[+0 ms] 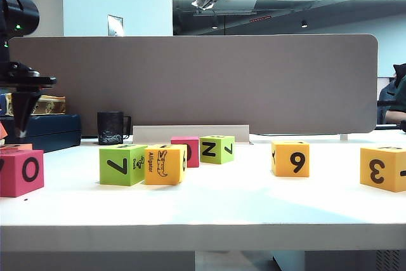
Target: Select the appropriate blocks from the scattered letter blocks on the table and arrange them in a row to spell out "DEEP".
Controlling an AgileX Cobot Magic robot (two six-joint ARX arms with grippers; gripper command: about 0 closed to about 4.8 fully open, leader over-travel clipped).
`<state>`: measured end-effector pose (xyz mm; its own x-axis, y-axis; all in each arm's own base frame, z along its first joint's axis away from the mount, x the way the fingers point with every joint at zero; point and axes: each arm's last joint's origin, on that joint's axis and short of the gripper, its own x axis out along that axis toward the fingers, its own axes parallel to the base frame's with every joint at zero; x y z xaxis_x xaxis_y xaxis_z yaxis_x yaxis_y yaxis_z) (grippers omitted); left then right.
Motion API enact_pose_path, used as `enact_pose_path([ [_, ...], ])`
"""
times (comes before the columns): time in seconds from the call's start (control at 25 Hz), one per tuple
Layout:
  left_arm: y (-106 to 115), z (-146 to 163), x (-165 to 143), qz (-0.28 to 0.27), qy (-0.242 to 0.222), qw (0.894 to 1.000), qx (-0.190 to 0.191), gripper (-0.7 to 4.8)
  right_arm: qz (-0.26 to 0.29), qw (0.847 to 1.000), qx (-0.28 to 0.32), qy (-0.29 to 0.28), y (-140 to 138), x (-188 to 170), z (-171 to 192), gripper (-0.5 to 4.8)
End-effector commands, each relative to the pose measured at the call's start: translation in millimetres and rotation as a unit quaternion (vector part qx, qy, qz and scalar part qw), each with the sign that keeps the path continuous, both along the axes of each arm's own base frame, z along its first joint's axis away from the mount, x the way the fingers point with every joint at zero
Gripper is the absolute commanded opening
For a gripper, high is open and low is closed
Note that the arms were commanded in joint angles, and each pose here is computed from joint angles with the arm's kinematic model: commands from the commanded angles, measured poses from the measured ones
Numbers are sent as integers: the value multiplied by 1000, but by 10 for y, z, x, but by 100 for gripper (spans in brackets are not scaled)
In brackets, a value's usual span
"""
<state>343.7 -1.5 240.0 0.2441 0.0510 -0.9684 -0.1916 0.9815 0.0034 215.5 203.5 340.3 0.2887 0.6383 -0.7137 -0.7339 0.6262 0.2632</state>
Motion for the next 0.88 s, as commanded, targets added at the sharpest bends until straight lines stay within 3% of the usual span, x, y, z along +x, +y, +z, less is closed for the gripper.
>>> enact_pose_path([
  [0.04,-27,-21,46,-9,-10,1000,-17,386,2,1000,8,-9,8,4,33,-1],
  [0.56,-34,-293,144,-10,31,999,-27,360,0,1000,13,-16,12,16,43,-1],
  [0.76,-41,-301,161,-13,25,999,-33,273,0,1000,13,-16,12,16,43,-1],
  [0.88,-56,-298,160,-20,25,998,-59,268,0,1000,13,-16,12,16,43,-1],
])
